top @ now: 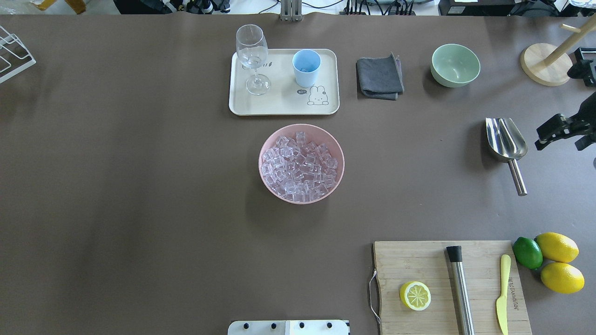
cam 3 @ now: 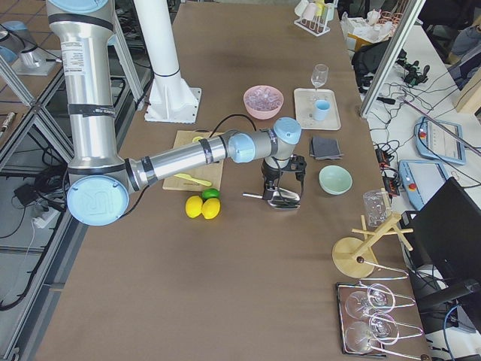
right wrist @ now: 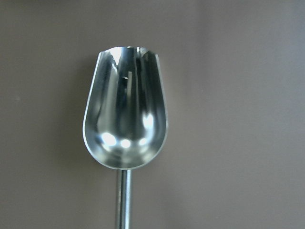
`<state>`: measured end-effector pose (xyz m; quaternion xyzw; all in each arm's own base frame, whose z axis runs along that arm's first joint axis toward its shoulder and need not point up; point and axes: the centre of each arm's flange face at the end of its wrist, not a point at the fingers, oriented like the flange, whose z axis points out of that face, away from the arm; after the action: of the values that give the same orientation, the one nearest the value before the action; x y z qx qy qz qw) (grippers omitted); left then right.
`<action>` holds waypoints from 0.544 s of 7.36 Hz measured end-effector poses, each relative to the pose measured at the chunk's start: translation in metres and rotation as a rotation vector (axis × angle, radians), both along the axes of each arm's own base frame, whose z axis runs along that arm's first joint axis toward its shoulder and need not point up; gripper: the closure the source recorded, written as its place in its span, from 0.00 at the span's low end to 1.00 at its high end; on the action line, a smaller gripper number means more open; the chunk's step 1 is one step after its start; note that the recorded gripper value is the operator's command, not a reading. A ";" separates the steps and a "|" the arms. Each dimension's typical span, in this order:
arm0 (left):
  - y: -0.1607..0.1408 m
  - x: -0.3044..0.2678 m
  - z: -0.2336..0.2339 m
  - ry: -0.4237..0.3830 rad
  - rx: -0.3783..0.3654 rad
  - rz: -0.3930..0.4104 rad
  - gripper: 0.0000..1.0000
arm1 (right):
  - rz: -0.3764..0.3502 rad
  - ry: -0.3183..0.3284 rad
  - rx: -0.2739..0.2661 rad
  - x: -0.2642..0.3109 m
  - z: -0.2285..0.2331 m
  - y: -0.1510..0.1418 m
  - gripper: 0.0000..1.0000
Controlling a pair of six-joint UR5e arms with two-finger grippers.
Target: Put ice in cup with scoop
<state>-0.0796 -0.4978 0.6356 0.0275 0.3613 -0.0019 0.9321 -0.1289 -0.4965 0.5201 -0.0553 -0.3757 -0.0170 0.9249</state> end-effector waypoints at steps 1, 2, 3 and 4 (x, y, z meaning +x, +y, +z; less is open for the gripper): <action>0.000 0.000 -0.003 0.000 0.005 -0.001 0.02 | 0.001 0.008 0.024 0.042 0.004 -0.009 0.01; -0.001 0.000 -0.007 0.000 0.012 0.000 0.02 | 0.003 0.012 0.047 0.087 0.011 -0.013 0.01; -0.002 0.000 -0.012 0.000 0.019 0.001 0.02 | 0.003 0.013 0.074 0.131 0.021 -0.014 0.01; -0.001 -0.001 -0.013 0.001 0.018 -0.001 0.02 | -0.012 0.010 0.095 0.164 0.034 -0.011 0.01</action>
<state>-0.0806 -0.4985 0.6223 0.0361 0.3616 0.0010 0.9316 0.0356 -0.5076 0.5544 -0.0135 -0.3693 -0.0402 0.9283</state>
